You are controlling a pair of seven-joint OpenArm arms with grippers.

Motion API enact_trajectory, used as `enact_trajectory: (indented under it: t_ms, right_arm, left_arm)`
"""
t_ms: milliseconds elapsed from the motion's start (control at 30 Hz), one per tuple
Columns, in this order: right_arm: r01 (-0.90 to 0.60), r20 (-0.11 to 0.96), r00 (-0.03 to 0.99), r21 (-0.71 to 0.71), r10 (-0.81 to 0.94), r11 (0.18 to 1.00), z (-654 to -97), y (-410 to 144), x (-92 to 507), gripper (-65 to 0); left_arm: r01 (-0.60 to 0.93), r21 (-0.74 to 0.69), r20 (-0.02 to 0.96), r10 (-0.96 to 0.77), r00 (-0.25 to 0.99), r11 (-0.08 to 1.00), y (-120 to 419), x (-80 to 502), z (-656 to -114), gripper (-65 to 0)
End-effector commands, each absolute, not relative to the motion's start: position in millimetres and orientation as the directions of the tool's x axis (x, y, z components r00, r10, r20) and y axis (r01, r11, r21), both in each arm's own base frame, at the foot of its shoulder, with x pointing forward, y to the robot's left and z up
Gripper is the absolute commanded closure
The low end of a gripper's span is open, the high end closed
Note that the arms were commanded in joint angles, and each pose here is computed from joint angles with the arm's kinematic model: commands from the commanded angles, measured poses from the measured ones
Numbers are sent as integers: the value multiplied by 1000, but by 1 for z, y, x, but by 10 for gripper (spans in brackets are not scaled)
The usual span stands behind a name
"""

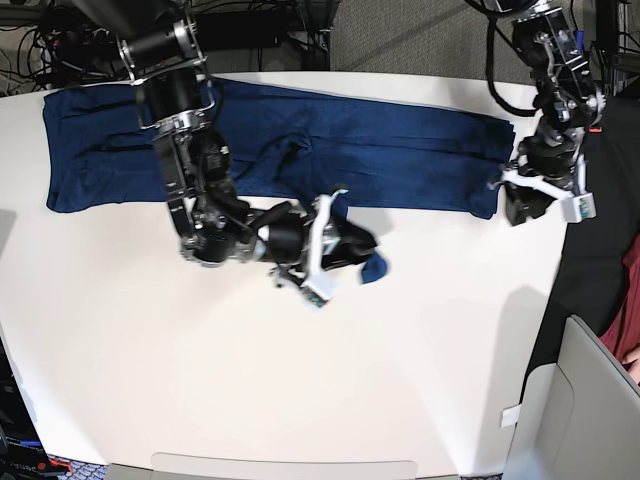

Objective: Fold the T-shirt properly
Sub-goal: 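Drag the sleeve cuff with the right gripper along the shirt body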

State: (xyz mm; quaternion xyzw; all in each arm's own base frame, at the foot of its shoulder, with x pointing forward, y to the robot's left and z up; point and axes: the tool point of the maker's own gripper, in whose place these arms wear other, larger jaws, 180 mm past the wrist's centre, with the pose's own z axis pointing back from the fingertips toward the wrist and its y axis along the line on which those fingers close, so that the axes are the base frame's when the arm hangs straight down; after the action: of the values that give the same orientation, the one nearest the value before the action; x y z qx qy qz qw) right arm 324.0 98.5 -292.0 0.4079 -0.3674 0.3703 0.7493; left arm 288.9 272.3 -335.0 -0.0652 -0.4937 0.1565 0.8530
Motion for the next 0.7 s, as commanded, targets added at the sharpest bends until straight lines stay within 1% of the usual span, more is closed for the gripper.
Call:
enact_trajectory:
  t_ms: [0,133,233,300,500,567,667]
  right_arm:
    - [-872,882,425,339,204,353,-272,113,324,-100]
    - [-899,890,412,361,198,249,-260,157,297,-100]
    - [-911,895,400,365,196,193,-252,180,283,-101]
    - [-910,892,405,371,202,183,-254,184,281,-101]
    - [-897,872,434,398,224,191,-266,185,286,-104]
    - [-902,878,425,388,221,189,-262,185,287,-131]
    - [-900,878,427,390,217,195,-262,183,289,-227]
  left_arm:
    - [-192,-259,850,318,421,947,279,294,-319,-248]
    - [-260,-239,847,332,415,936,303,276,-322,-248]
    - [-278,-229,851,331,407,933,311,271,-319,-248]
    - [-285,-219,852,325,411,933,313,266,-319,-248]
    - [-281,-196,855,304,419,939,312,256,-316,-248]
    - [-280,-193,857,300,420,941,312,255,-315,-250]
    - [-278,-194,854,301,424,941,311,255,-316,-250]
